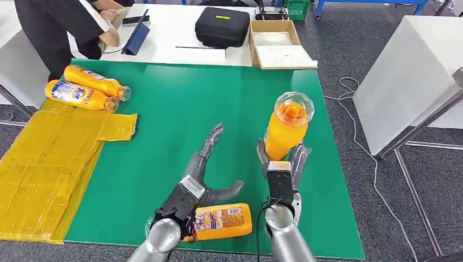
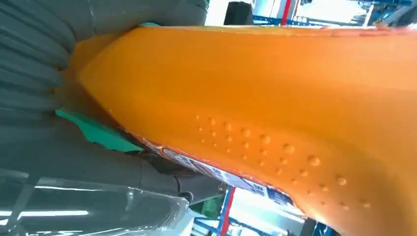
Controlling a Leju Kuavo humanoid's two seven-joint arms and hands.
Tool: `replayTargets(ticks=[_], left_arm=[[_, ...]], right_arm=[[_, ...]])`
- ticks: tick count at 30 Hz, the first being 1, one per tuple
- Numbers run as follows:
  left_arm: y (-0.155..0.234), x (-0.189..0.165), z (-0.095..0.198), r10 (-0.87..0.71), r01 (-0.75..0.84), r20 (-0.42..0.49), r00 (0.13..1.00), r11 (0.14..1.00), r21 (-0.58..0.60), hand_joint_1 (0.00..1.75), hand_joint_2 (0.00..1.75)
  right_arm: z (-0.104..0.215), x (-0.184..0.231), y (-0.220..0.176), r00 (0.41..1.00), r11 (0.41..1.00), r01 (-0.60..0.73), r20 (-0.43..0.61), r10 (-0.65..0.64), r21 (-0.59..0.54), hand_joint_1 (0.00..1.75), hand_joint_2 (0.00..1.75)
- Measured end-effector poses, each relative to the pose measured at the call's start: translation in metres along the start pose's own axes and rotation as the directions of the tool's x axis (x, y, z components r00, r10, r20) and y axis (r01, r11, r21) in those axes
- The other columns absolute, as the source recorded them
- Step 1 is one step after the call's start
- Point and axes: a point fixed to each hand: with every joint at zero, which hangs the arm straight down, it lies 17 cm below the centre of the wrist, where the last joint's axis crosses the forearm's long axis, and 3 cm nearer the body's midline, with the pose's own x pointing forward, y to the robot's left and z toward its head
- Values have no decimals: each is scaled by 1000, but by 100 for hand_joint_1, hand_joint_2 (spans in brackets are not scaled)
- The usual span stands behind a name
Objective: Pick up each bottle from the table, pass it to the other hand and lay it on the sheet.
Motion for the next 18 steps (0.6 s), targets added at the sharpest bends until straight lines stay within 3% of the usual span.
replayTargets(ticks=[18], left_arm=[[8,14,-25,11,-13,30,999,999,41,0,175]], right_arm=[[31,8,65,1000,981,16,-2,-16,195,175,175]])
